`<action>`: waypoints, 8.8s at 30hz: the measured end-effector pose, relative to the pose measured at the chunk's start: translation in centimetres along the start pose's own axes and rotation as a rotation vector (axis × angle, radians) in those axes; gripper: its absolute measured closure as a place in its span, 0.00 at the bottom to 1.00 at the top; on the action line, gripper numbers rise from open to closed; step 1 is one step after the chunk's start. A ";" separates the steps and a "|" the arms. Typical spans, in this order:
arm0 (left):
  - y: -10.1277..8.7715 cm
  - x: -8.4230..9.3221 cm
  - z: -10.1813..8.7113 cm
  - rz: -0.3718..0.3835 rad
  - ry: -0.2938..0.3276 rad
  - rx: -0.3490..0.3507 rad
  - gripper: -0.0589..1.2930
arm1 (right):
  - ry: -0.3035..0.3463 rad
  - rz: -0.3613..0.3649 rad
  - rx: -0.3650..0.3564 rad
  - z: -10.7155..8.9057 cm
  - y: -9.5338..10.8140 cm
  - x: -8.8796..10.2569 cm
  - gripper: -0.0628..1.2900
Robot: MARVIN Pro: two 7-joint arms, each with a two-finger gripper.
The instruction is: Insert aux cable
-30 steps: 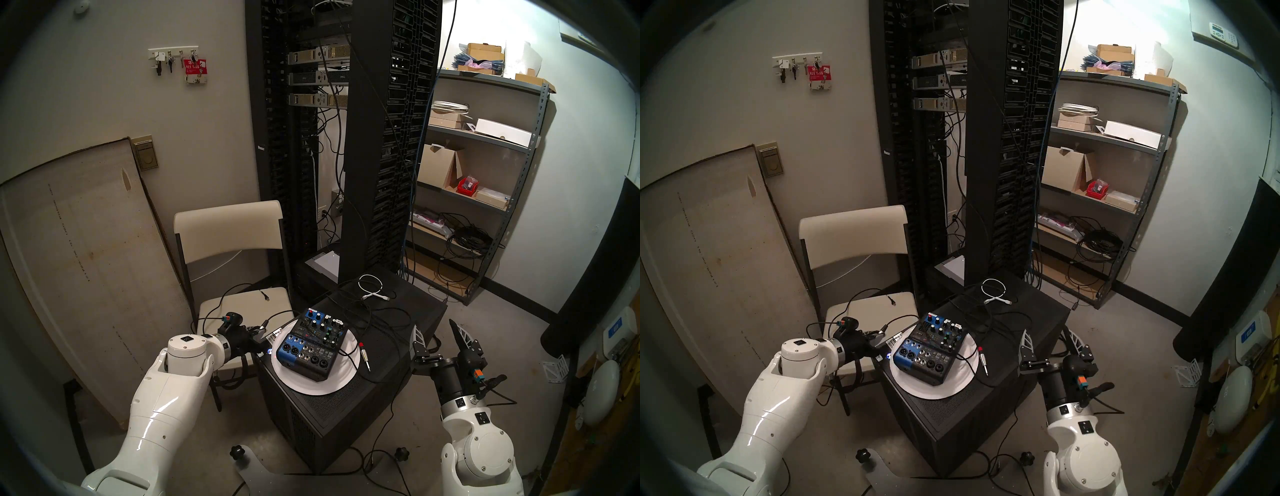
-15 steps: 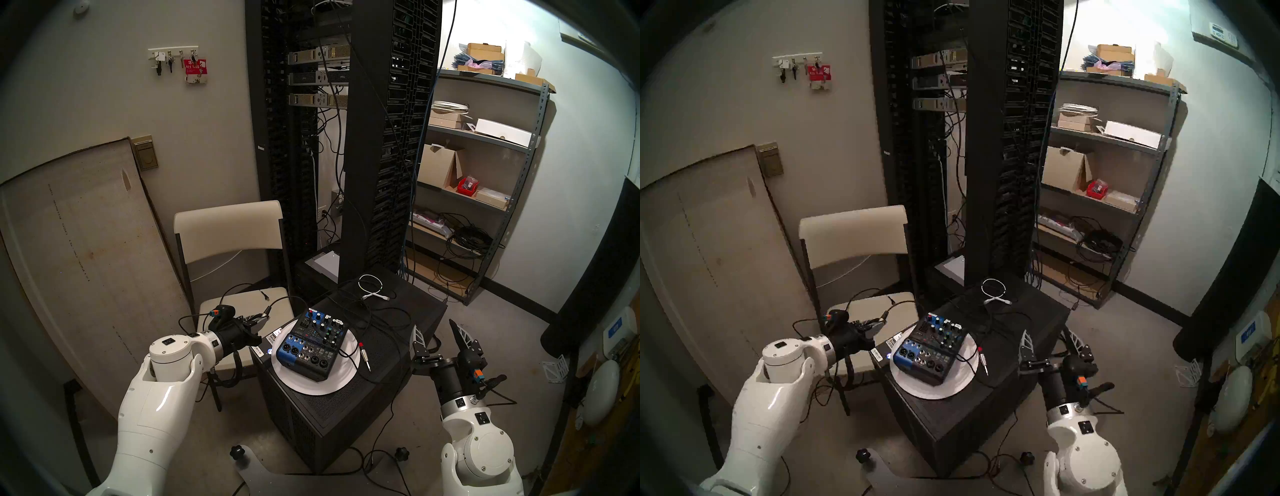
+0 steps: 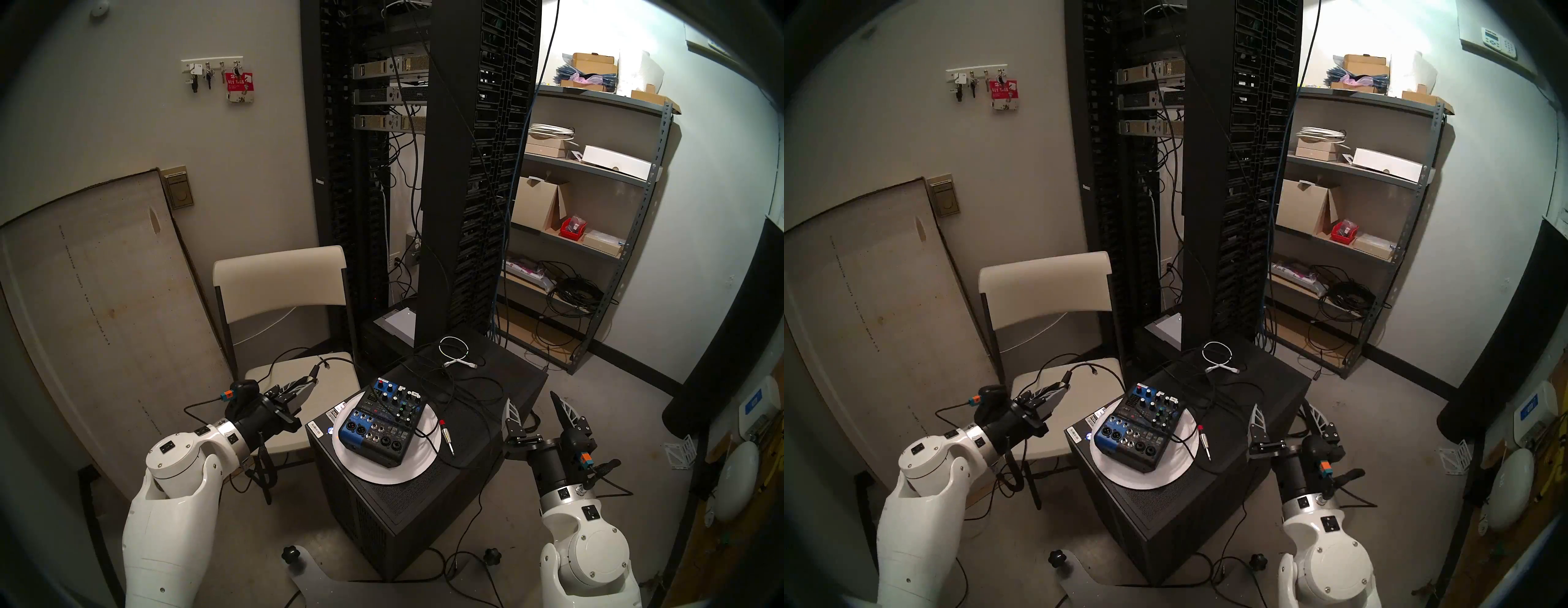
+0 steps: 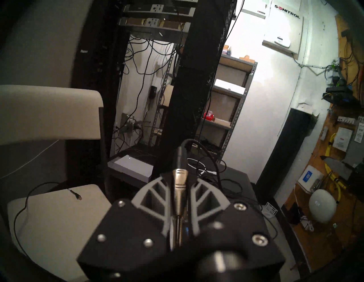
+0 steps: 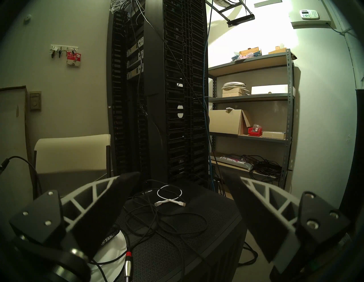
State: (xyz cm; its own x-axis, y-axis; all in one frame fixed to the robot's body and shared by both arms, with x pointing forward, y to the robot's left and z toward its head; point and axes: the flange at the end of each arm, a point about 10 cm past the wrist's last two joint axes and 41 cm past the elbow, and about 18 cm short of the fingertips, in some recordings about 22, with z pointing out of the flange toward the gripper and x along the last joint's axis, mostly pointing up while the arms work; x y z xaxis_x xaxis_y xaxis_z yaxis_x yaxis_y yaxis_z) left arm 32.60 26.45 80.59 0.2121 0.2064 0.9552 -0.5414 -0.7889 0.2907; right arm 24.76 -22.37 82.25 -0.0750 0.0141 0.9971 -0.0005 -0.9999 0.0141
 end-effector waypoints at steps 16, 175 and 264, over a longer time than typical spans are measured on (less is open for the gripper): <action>5.2 -2.3 0.5 0.109 0.080 -0.106 0.85 | -0.009 0.044 0.116 -0.3 -2.0 0.0 0.07; 11.8 -7.9 1.2 0.185 0.158 -0.296 0.85 | -0.359 0.654 0.686 1.5 -14.2 -1.2 0.60; 7.5 -3.7 -3.6 0.149 0.211 -0.064 0.05 | -0.103 0.355 0.615 1.4 -15.2 -4.3 0.95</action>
State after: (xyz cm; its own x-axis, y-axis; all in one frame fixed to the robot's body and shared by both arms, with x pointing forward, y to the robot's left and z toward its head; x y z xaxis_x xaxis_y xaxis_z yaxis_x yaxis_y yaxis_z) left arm 24.83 21.86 79.39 -0.0443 0.2122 0.9762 -0.6054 -0.7830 0.1428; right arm 26.47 -7.19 77.86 0.1282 -0.2820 0.9508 0.5707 -0.7631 -0.3033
